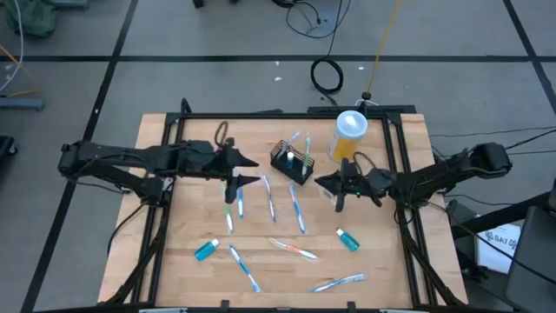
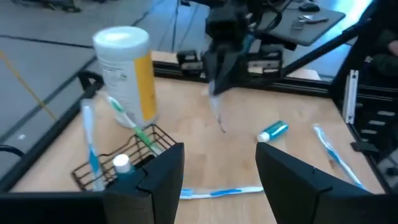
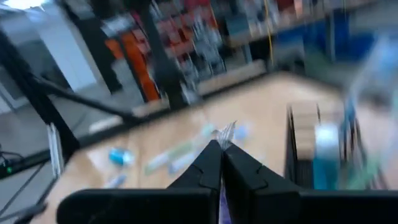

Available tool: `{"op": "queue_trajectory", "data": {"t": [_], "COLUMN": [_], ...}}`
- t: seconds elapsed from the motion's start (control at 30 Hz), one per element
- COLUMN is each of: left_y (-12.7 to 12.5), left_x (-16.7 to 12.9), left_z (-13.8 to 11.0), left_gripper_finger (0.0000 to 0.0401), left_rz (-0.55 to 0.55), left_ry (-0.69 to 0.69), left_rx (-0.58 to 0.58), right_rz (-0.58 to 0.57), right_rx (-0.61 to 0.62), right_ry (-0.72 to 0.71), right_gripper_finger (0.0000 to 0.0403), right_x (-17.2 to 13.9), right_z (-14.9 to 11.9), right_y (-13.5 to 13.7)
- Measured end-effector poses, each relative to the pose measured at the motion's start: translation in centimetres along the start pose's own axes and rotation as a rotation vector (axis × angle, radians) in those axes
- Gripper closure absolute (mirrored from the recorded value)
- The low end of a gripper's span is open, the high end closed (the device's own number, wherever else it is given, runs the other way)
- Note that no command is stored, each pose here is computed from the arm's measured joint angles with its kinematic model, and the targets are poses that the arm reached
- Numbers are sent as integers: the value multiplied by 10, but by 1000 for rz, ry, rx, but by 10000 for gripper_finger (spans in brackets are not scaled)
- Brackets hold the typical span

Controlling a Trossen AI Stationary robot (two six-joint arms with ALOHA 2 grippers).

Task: Pick & Place toothbrushing station
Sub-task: Put the purple toothbrush into the black organizer

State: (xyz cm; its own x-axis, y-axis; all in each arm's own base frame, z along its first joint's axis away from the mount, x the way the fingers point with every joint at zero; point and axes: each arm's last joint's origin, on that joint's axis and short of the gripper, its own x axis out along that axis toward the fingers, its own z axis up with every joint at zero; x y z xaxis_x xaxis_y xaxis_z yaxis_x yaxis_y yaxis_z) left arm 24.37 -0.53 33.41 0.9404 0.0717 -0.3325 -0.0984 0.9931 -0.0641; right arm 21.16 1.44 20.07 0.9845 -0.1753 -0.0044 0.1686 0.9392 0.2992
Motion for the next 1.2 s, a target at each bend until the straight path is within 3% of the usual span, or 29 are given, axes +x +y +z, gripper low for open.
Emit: {"op": "queue_trajectory", "data": {"t": [0.23, 0.37, 0.5, 0.7, 1.0, 1.2], "left_y": [-1, -1, -3, -5, -1, 4], "left_x": [-40, -42, -28, 18, 78, 105], "left_z": [14, 13, 10, -1, -16, -16], "left_gripper_finger": [194, 194, 194, 194, 194, 194], "left_rz": [47, 47, 45, 72, 108, 115], "left_ry": [-123, -115, -89, -36, -71, -210], "left_rx": [103, 140, 84, 48, 18, -21], "right_rz": [30, 9, 19, 206, 217, 212], "right_rx": [-192, -244, -276, -362, -367, -390], "right_ry": [-375, -516, -535, -437, -376, -379], "right_gripper_finger": [402, 403, 403, 403, 403, 403], "right_x": [-4, -6, 5, 32, 42, 42], "right_z": [36, 49, 58, 64, 56, 56], "right_y": [4, 3, 3, 6, 4, 4]}}
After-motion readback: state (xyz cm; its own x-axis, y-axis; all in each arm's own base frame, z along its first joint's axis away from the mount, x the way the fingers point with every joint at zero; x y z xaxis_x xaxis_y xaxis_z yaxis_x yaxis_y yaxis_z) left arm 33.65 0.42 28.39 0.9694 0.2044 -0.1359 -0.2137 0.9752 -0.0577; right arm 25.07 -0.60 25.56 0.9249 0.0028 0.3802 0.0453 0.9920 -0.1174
